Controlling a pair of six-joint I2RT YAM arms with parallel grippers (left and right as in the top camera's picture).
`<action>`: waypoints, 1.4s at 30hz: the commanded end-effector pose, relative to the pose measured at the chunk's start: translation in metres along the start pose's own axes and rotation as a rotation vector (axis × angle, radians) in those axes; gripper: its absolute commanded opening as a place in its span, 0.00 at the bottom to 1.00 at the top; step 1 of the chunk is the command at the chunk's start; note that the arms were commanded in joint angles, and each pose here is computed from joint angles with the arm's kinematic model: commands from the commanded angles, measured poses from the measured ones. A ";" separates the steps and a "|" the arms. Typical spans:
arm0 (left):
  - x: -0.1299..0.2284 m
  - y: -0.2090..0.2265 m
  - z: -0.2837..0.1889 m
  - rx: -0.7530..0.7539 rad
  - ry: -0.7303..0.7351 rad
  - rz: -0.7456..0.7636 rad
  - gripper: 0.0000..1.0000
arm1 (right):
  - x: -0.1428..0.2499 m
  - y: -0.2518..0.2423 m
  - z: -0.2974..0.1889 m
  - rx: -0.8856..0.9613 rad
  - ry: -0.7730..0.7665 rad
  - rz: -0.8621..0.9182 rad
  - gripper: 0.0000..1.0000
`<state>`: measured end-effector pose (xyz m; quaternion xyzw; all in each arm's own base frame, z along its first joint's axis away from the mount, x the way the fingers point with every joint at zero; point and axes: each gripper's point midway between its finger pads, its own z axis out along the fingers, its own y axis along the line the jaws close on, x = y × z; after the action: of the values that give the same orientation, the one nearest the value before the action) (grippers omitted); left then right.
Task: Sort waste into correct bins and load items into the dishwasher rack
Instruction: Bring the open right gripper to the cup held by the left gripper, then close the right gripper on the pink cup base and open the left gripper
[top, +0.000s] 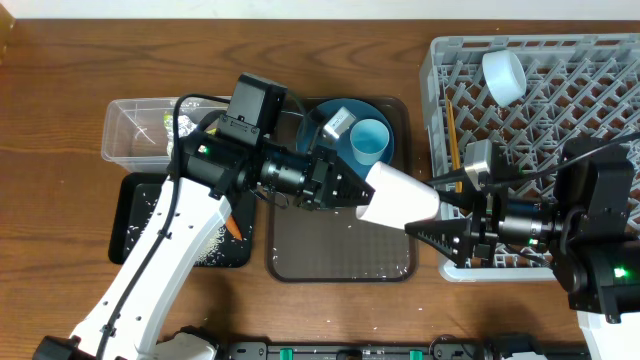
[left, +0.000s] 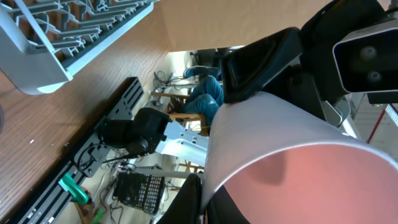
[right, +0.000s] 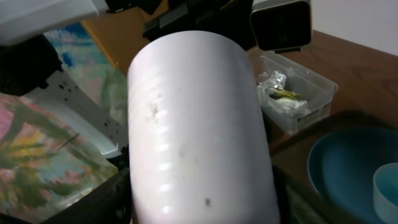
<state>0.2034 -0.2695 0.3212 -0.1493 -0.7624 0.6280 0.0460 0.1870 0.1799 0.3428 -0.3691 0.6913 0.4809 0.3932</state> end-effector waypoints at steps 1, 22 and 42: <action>-0.002 -0.008 -0.001 0.015 0.003 0.026 0.06 | -0.005 0.009 -0.001 -0.038 -0.014 -0.013 0.63; 0.009 0.000 0.019 -0.039 0.042 0.043 0.06 | -0.009 0.007 -0.002 -0.030 -0.024 -0.044 0.69; -0.002 -0.016 0.019 0.019 0.030 0.072 0.06 | 0.007 0.000 -0.001 0.018 0.027 0.024 0.72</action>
<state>0.2010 -0.2900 0.3259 -0.1840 -0.7581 0.6251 0.0249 0.1844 0.1770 0.3329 -0.3513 0.7126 0.4798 0.3723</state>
